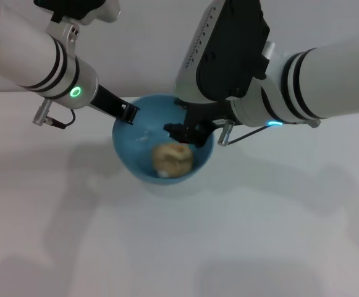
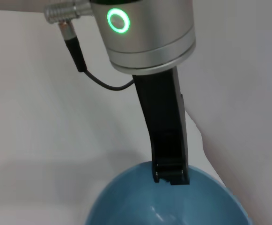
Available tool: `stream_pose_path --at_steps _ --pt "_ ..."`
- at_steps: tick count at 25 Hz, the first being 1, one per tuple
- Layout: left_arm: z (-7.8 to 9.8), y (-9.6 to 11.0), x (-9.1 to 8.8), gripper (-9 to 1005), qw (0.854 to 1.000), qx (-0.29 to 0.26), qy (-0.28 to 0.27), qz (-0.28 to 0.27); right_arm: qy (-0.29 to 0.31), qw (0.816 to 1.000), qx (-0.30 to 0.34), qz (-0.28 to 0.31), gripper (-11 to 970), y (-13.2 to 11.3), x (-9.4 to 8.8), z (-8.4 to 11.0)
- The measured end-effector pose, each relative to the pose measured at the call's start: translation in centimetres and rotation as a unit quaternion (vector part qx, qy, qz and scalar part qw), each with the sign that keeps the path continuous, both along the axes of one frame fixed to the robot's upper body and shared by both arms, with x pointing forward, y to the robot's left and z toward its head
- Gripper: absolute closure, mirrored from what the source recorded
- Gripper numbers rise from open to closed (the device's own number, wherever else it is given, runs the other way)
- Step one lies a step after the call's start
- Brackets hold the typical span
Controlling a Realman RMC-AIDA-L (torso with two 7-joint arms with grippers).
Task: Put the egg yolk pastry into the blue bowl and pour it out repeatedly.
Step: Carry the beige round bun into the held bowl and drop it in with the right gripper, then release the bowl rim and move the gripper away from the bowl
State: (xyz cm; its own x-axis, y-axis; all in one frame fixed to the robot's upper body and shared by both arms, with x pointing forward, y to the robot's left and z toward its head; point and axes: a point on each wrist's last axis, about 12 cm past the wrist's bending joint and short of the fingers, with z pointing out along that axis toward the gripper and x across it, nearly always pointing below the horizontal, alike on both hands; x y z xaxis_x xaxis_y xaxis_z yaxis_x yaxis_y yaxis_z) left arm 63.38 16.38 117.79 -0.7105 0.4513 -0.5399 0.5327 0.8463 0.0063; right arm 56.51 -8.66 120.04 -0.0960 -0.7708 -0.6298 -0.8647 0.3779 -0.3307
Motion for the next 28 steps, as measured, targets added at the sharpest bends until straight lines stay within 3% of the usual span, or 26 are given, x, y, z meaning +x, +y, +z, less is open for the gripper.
stream_pose_path --at_steps 4,12,17,28 --pt "-0.1 0.0 0.0 985 1.000 0.000 0.001 0.000 -0.016 1.000 0.000 -0.013 506 -0.1 0.3 0.4" --pt "-0.4 0.0 -0.3 984 1.000 0.006 0.007 -0.003 -0.107 0.981 -0.003 -0.159 478 -2.0 2.0 2.1" --pt "-0.8 0.1 -0.5 984 1.000 0.009 0.012 -0.005 -0.129 0.965 0.027 -0.225 478 -3.7 2.6 2.1" --pt "-2.6 -1.3 -1.9 984 0.999 0.014 0.022 -0.037 -0.161 0.892 0.215 -0.364 478 -10.9 3.4 2.7"
